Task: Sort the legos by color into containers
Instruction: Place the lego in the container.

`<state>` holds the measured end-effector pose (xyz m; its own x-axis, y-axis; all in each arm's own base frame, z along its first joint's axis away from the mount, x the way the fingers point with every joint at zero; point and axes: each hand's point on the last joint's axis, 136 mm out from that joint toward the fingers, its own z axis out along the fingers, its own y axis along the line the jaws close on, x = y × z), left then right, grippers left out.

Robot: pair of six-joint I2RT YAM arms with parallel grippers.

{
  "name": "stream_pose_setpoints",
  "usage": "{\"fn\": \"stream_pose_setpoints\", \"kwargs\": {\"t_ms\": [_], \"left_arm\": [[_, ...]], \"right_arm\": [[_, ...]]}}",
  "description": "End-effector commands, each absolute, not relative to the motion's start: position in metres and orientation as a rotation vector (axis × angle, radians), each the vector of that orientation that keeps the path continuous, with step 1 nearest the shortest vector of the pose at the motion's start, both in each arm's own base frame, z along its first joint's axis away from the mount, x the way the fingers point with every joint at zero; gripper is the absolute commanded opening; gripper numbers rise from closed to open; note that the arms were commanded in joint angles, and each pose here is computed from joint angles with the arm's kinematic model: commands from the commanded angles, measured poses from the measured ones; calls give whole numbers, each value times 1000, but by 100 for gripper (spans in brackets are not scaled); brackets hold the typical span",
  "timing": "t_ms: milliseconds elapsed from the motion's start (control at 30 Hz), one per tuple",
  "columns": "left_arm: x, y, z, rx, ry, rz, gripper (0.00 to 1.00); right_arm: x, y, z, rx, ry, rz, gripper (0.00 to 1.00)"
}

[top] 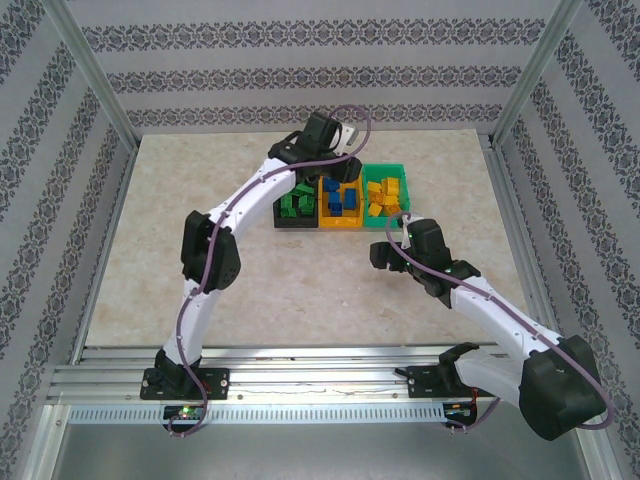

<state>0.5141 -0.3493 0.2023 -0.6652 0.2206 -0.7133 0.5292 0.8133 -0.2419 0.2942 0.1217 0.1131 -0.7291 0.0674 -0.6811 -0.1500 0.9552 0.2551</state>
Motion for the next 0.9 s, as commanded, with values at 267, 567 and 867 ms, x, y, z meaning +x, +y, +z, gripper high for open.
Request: {"fn": "stream_pose_setpoints", "kwargs": {"t_ms": [267,567,867], "left_arm": [[521,-340,147,540,2451,-541,77],[495,-308,189,495,2340,-505,94],[441,-204,183,170,2202,-538,95]], "right_arm": [[287,119,115,-28,2349,389,88],[299,124,122,40,2326,474,88],[323,91,147,120,2262,438,88]]}}
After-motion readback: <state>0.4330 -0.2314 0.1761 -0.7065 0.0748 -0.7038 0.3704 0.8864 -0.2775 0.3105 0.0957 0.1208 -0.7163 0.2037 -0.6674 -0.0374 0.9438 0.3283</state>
